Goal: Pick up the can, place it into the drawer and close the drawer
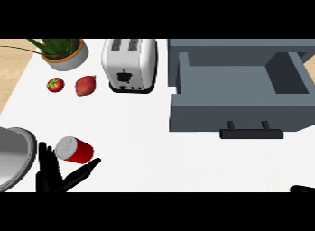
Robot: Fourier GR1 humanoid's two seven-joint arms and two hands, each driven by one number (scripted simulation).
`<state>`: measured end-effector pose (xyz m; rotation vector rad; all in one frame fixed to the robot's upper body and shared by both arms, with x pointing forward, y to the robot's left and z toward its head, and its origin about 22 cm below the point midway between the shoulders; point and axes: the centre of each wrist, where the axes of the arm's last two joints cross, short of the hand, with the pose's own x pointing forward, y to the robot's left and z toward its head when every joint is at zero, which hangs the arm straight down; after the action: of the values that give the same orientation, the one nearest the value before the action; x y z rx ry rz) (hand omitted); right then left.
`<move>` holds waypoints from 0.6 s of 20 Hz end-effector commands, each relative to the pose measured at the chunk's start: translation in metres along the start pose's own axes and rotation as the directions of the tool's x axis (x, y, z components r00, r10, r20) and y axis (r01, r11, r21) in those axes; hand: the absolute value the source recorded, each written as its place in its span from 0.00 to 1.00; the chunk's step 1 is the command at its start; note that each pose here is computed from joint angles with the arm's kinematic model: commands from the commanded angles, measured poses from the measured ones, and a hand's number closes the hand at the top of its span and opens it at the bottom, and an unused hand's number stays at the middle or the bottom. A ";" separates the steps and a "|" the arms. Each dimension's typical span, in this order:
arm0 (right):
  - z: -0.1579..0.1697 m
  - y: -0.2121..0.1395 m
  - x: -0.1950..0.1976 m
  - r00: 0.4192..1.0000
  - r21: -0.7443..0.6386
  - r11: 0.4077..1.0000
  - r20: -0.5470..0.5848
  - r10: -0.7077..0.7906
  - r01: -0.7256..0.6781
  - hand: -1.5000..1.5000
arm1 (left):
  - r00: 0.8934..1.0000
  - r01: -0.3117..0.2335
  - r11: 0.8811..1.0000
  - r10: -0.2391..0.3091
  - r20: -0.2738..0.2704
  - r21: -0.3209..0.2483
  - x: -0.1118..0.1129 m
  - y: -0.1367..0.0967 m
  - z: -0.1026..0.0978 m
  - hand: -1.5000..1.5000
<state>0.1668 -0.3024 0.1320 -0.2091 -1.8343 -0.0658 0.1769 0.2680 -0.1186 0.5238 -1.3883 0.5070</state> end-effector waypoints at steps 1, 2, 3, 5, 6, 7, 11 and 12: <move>0.008 0.007 0.018 1.000 0.030 0.999 0.005 0.012 -0.012 0.00 | 1.000 -0.004 1.000 0.004 0.005 0.010 -0.007 -0.013 -0.007 0.00; 0.003 0.000 0.019 1.000 0.016 1.000 -0.001 0.005 -0.005 0.00 | 1.000 0.000 1.000 0.000 0.013 0.002 -0.007 0.019 -0.025 0.00; 0.017 -0.003 0.011 1.000 -0.002 1.000 0.005 -0.006 0.006 0.00 | 1.000 0.001 1.000 -0.001 0.012 0.001 -0.010 -0.011 0.003 0.00; -0.008 0.018 0.011 1.000 -0.003 1.000 0.014 -0.002 0.002 0.00 | 1.000 -0.012 1.000 0.013 0.028 -0.023 -0.006 -0.018 -0.020 0.00; 0.019 0.010 0.005 1.000 0.000 1.000 0.002 -0.005 0.005 0.00 | 0.999 -0.030 0.999 0.030 0.014 -0.023 -0.021 -0.001 -0.028 0.00; -0.004 0.011 0.008 1.000 0.007 1.000 0.004 0.002 -0.002 0.00 | 1.000 0.002 1.000 -0.002 0.018 -0.023 -0.019 -0.017 -0.031 0.00; 0.007 0.001 0.013 1.000 0.000 1.000 0.000 0.012 -0.012 0.00 | 0.999 -0.031 0.993 0.035 0.029 -0.117 -0.021 -0.009 -0.036 0.00; -0.001 0.011 -0.002 1.000 -0.010 1.000 0.018 0.007 -0.007 0.00 | 0.999 -0.034 0.990 0.037 0.018 -0.138 -0.016 -0.017 -0.051 0.00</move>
<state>0.1617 -0.2978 0.1321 -0.2151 -1.8395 -0.0610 0.2052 0.2787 -0.1398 0.4581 -1.4299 0.4613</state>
